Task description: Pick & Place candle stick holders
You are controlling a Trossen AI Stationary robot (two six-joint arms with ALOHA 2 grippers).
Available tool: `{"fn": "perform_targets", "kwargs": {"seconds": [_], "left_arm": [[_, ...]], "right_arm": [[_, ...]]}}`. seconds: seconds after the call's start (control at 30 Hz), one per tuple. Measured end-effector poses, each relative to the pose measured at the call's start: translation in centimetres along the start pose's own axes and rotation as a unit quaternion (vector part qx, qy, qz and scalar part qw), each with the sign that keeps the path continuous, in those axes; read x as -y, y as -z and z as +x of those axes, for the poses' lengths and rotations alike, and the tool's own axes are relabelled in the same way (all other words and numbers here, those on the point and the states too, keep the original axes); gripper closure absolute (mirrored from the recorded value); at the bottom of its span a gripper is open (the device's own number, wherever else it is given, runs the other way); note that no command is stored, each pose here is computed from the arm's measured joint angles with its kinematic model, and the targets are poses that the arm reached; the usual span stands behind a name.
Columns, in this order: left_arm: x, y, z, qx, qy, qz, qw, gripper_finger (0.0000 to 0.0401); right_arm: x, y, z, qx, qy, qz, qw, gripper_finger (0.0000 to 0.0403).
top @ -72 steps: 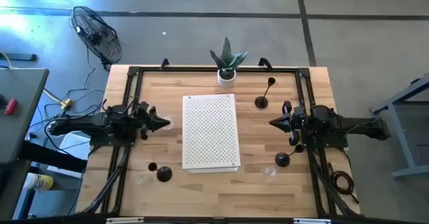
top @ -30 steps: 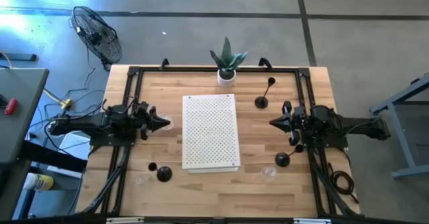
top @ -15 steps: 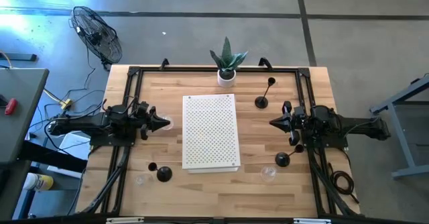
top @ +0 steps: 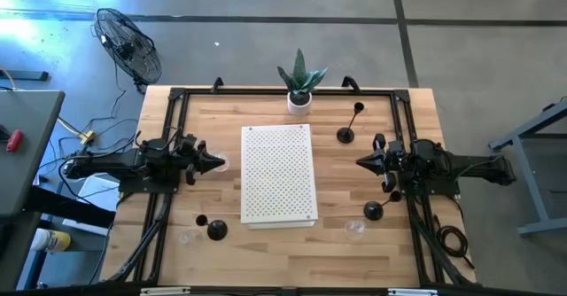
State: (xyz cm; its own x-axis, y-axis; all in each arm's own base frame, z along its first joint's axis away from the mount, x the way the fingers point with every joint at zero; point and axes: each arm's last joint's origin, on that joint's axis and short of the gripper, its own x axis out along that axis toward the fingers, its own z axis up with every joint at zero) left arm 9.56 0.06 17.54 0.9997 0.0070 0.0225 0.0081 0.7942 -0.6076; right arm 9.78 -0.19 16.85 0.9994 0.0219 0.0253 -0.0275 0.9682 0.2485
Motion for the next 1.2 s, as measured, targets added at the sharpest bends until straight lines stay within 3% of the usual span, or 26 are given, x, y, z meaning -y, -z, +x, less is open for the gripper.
{"fn": "perform_targets", "kwargs": {"seconds": [1.2], "left_arm": [[-0.10, -0.17, -0.01, 0.023, -0.022, -0.029, 0.999, 0.0400]], "right_arm": [[0.00, 0.01, 0.00, 0.000, 0.000, 0.000, 1.000, 0.0402]]}}
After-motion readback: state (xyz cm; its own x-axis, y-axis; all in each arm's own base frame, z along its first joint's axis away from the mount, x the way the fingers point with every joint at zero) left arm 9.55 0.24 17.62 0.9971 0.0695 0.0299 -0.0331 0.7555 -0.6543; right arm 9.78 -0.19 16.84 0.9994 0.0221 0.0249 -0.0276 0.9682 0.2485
